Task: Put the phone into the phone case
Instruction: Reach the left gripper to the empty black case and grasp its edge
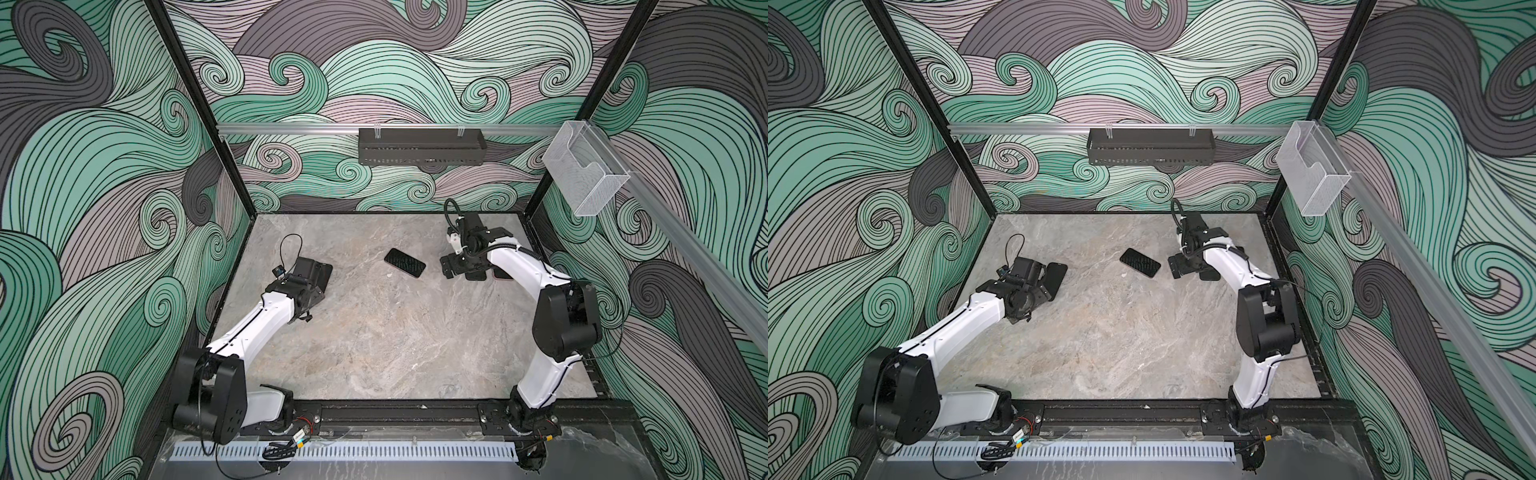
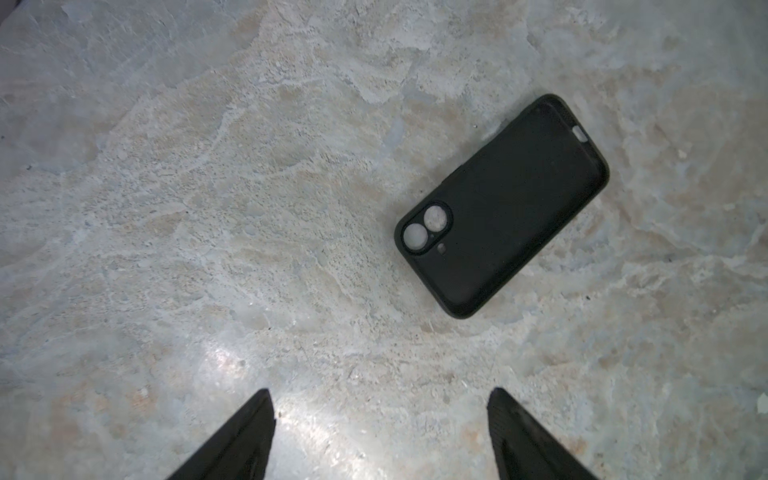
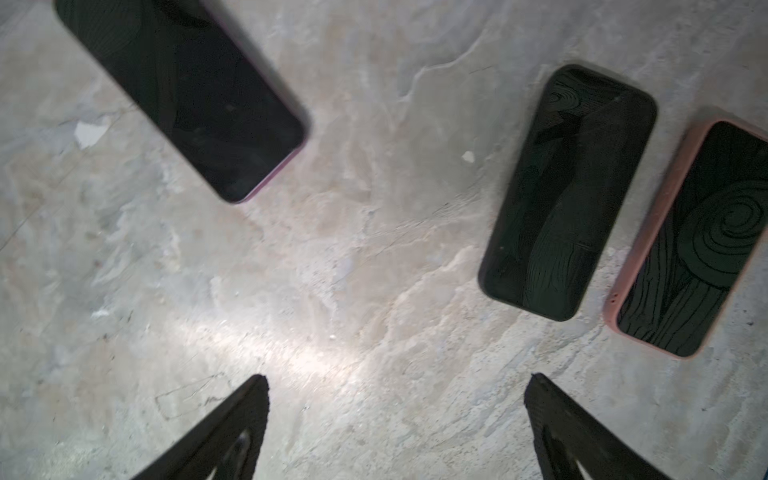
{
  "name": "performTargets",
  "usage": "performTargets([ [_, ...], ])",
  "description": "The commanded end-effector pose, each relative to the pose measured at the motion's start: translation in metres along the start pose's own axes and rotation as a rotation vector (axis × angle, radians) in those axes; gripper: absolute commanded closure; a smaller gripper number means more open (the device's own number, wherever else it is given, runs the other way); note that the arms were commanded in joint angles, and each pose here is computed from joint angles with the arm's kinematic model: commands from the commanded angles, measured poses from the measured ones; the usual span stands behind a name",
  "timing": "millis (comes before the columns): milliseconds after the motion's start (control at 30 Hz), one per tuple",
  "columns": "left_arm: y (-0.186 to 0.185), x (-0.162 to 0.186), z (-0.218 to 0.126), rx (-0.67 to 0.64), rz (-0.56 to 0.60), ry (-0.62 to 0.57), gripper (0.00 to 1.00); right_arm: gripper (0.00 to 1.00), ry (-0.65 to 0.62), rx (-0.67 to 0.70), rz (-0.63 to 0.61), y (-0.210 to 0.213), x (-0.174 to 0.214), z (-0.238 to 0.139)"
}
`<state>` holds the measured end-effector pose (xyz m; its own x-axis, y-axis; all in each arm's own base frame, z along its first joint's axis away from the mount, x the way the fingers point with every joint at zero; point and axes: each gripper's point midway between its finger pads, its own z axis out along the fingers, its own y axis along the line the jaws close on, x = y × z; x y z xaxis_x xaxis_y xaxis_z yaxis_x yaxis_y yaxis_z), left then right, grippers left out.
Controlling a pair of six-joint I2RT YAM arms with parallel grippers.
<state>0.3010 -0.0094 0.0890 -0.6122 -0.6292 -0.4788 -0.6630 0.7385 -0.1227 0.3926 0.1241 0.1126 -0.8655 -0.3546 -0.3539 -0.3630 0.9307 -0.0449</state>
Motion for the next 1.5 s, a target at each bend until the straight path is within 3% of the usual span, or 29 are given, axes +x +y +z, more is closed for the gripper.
performTargets([
  [0,-0.013,-0.02,0.008,0.003,-0.09,-0.032,0.23,0.04,-0.089,-0.038,-0.053,0.021,-0.005,-0.021],
  [200,-0.016,-0.017,0.036,-0.06,-0.127,0.022,0.33,0.04,-0.146,-0.127,-0.087,0.052,0.008,-0.041],
  [433,-0.027,-0.011,0.059,-0.079,-0.126,0.103,0.47,0.04,-0.133,-0.149,-0.077,0.058,0.03,-0.043],
  [967,-0.02,0.003,0.087,-0.164,-0.152,0.164,0.62,0.04,-0.14,-0.153,-0.064,0.058,0.05,-0.045],
  [1167,-0.018,0.01,0.09,-0.164,-0.143,0.185,0.8,0.04,-0.143,-0.137,-0.067,0.056,0.05,-0.045],
  [1333,-0.016,0.012,0.09,-0.168,-0.117,0.191,0.88,0.04,-0.14,-0.13,-0.066,0.055,0.05,-0.045],
  [1467,-0.019,0.011,0.088,-0.151,-0.063,0.198,1.0,0.04,-0.135,-0.126,-0.069,0.054,0.051,-0.044],
])
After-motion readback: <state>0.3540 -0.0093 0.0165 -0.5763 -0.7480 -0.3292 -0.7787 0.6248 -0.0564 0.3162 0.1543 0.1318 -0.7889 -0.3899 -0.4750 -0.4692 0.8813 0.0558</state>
